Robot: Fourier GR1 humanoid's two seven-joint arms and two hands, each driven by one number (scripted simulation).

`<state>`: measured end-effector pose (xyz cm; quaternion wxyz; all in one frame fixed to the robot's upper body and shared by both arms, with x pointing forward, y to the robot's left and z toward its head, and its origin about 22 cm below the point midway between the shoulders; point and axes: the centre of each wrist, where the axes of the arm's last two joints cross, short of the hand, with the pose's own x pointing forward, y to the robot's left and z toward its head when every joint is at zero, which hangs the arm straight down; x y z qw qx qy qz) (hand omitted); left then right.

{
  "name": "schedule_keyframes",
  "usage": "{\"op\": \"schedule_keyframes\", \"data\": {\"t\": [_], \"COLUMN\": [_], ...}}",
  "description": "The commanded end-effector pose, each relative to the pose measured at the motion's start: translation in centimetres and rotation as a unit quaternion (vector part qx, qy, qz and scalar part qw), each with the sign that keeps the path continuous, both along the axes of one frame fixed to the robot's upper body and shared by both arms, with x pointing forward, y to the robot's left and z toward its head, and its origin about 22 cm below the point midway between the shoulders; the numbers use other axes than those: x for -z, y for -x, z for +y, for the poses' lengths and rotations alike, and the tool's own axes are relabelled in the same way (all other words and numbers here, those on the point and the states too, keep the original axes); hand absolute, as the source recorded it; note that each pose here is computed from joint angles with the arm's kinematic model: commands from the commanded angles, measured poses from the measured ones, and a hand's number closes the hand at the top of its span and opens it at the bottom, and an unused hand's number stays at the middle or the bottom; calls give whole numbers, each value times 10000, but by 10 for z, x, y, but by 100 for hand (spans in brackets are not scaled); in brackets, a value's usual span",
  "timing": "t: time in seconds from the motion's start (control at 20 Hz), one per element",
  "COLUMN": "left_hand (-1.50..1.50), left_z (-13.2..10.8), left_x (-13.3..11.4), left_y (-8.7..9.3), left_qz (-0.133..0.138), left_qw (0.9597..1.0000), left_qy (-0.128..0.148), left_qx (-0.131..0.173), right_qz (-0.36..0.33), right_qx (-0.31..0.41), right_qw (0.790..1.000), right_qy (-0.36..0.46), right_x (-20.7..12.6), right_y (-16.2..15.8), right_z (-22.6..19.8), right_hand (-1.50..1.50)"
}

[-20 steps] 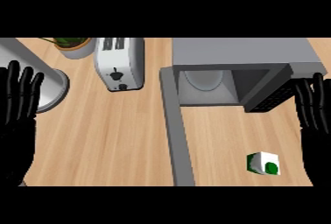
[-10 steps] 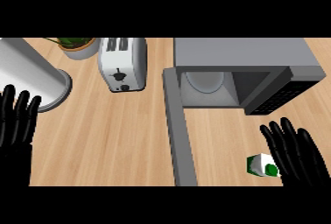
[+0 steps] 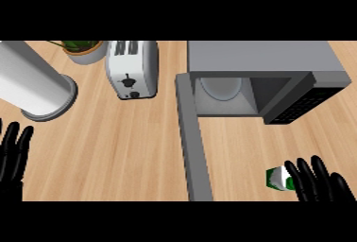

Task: Pick up the milk, place it into the microwave and close the microwave

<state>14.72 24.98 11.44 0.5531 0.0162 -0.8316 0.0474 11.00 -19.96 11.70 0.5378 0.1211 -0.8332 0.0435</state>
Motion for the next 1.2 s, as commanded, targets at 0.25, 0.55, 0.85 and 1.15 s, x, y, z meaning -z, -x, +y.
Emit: {"op": "schedule_keyframes", "data": {"t": [0.25,0.55,0.85,1.15], "left_hand": [-150,-150,-150,-150], "left_z": [11,7,18,19], "left_x": [-1,4,16,8], "left_y": [29,32,39,48], "left_qz": [46,5,18,-52], "left_qw": [10000,10000,9999,10000], "left_qy": [-7,44,52,5], "left_qx": [-26,30,119,-17], "right_qz": [181,445,715,876], "right_qx": [811,1030,1299,1538], "right_qw": [9962,9935,9887,9839], "right_qy": [266,188,218,239], "right_x": [36,46,101,118], "right_y": [-6,-11,-19,-25], "right_z": [-3,-29,-49,-74], "right_hand": [-150,-150,-150,-150]}}
